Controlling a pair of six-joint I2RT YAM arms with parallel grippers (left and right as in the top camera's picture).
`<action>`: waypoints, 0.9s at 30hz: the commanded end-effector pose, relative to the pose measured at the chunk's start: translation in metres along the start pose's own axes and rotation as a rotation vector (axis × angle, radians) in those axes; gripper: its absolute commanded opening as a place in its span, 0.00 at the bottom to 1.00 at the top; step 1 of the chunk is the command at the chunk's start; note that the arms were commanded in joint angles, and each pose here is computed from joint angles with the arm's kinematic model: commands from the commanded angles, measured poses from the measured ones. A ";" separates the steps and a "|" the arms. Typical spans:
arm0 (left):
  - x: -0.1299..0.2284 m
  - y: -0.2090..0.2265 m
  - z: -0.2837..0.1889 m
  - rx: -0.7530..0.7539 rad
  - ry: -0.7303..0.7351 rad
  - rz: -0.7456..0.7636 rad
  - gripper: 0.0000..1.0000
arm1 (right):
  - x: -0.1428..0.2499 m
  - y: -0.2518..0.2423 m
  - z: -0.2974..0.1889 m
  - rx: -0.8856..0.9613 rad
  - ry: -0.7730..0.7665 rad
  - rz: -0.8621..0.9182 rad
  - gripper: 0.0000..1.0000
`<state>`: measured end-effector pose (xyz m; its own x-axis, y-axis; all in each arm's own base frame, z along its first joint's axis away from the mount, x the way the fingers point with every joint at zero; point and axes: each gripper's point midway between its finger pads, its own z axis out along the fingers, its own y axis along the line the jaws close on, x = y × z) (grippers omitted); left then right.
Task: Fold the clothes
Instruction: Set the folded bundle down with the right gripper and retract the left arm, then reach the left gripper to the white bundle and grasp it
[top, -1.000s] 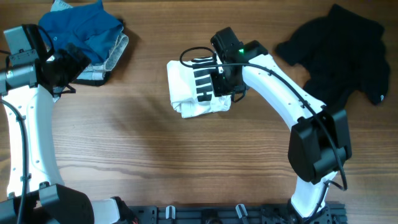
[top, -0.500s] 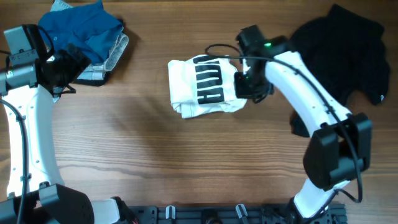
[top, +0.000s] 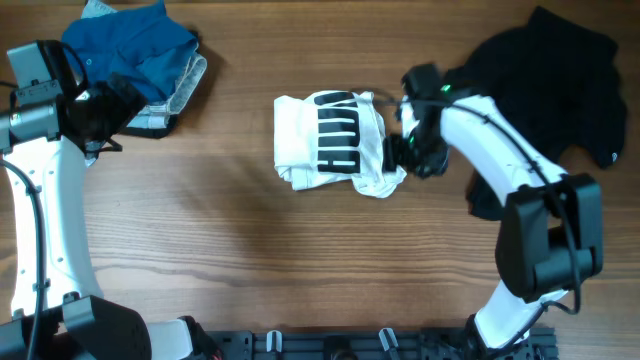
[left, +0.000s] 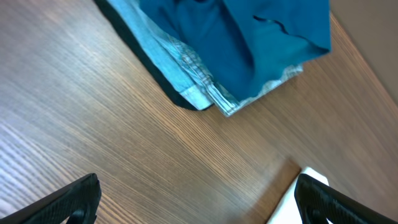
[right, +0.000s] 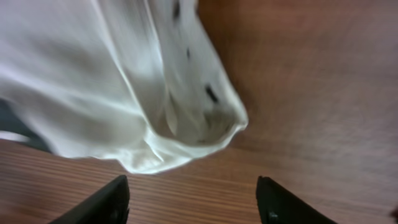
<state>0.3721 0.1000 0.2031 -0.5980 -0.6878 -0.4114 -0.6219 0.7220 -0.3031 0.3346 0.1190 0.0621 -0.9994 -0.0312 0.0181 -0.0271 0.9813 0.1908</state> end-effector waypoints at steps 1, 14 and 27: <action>0.023 -0.027 0.007 0.088 0.077 0.174 1.00 | -0.046 0.011 -0.052 -0.096 -0.167 -0.030 0.75; 0.208 -0.144 0.087 0.232 0.451 0.817 1.00 | -0.089 -0.011 -0.085 -0.105 -0.331 0.017 0.83; 0.248 -0.120 0.151 0.033 0.517 0.917 1.00 | -0.089 -0.011 -0.085 -0.110 -0.332 0.043 0.82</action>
<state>0.3700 -0.1676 0.0208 -0.9816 0.1709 -0.0849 0.1853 0.9599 -0.2103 0.4224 0.0929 0.1315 -0.9614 0.0780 -0.2640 -0.0010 0.9580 0.2868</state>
